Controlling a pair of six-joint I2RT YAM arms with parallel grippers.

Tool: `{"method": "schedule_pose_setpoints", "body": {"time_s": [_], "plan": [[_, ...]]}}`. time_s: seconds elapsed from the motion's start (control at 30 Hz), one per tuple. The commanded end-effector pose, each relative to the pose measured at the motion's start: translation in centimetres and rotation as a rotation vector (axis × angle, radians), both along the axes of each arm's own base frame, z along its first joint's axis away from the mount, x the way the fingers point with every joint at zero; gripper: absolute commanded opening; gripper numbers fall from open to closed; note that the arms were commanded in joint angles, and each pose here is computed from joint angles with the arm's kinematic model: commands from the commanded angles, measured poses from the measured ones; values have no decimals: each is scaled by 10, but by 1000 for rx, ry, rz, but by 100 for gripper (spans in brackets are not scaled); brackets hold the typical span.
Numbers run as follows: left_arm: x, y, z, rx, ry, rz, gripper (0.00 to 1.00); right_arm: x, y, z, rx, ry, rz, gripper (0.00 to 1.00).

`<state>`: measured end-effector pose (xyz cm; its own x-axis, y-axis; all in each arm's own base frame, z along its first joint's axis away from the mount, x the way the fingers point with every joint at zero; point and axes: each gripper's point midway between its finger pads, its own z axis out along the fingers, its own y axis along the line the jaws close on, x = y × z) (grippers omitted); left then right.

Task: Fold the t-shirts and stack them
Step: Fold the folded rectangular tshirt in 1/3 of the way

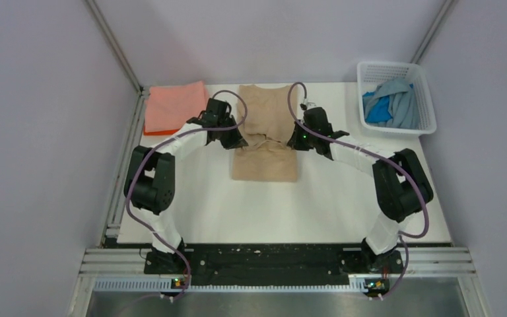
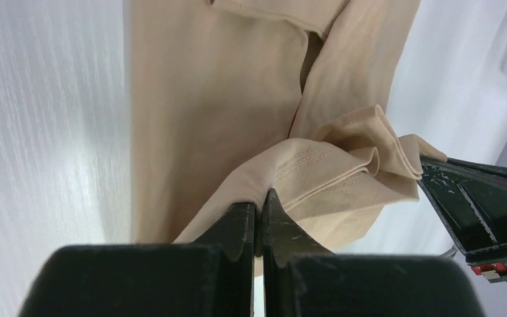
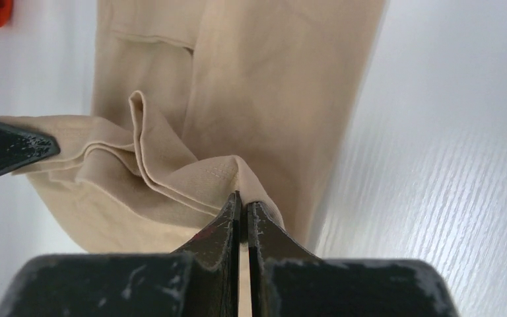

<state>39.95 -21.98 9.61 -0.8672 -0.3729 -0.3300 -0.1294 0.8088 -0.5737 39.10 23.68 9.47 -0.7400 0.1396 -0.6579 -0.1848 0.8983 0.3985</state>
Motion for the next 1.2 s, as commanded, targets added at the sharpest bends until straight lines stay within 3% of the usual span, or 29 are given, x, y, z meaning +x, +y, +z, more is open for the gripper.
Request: {"method": "schedule_pose_setpoints", "body": {"time_s": [0.0,0.27,0.4,0.43,0.57,0.6,0.63,0.67,0.77,0.9,1.03,1.17], "plan": [[24,4,-3,27,-28,-14,0,37,2,15,33,-79,4,0],[54,-2,-23,-21,-9,12,0,68,-3,-11,35,-86,-29,0],[67,7,-26,-37,6,44,8,85,-8,-15,24,-93,-55,10],[70,10,-25,-36,-1,54,13,88,-9,-14,19,-95,-55,15],[80,20,-7,-35,-35,88,51,94,-13,-3,-27,-102,-50,55],[81,20,-1,-43,-49,84,65,93,-15,2,-38,-105,-51,61],[81,20,6,-48,-63,80,86,92,-17,9,-42,-117,-56,69],[80,20,13,-53,-75,76,97,89,-19,15,-44,-130,-59,75],[69,25,26,-41,-88,77,99,74,-24,34,-26,-168,-50,98],[38,34,29,-29,-91,78,99,38,-18,58,69,-223,32,99],[-11,42,9,-26,-33,86,99,-4,-13,51,169,-178,86,99],[-53,46,-9,-12,11,72,99,-37,15,61,310,-185,257,99]]}}
